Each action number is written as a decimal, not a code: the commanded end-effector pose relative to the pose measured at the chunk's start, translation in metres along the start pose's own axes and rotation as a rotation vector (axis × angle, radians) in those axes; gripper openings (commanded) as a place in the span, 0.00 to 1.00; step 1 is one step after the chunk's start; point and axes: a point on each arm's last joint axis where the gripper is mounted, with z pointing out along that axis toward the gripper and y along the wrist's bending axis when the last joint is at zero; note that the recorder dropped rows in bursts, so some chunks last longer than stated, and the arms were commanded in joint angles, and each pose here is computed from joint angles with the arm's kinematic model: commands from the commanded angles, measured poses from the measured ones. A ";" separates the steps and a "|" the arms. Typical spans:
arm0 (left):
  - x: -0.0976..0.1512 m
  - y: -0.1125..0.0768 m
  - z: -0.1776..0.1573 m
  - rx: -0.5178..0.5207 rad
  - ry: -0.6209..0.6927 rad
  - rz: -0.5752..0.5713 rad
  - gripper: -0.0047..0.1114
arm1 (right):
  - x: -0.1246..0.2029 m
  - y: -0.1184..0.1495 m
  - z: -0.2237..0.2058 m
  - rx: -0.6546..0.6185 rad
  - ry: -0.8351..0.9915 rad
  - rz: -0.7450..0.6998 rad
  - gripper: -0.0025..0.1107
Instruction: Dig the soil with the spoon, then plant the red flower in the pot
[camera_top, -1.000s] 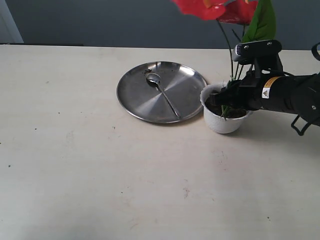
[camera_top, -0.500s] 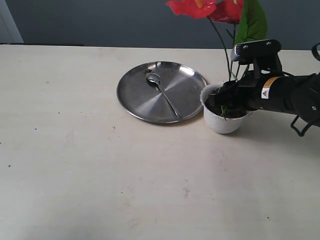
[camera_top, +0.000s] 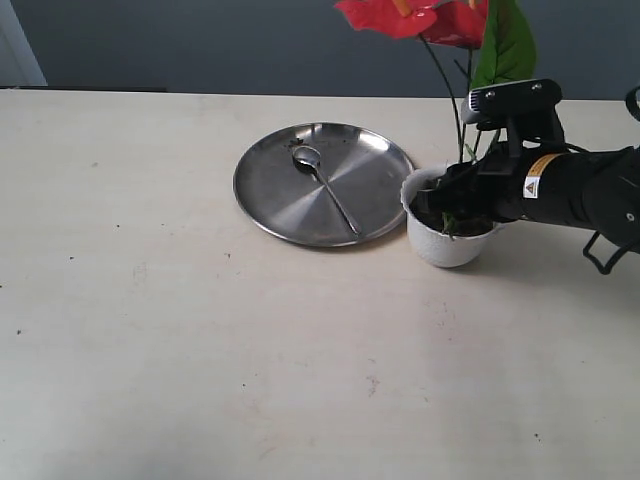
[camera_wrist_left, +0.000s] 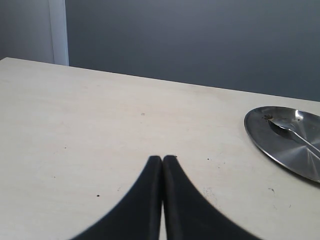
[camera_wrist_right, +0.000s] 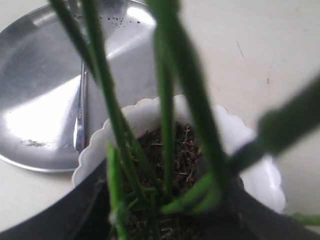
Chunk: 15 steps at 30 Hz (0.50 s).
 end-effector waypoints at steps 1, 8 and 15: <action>-0.001 0.000 0.000 0.006 -0.016 0.002 0.04 | 0.012 -0.001 -0.004 0.025 0.098 -0.025 0.45; -0.001 0.000 0.000 0.006 -0.016 0.002 0.04 | 0.011 -0.002 -0.008 0.031 0.104 -0.025 0.45; -0.001 0.000 0.000 0.006 -0.016 0.002 0.04 | 0.006 -0.001 -0.011 0.023 0.069 -0.041 0.45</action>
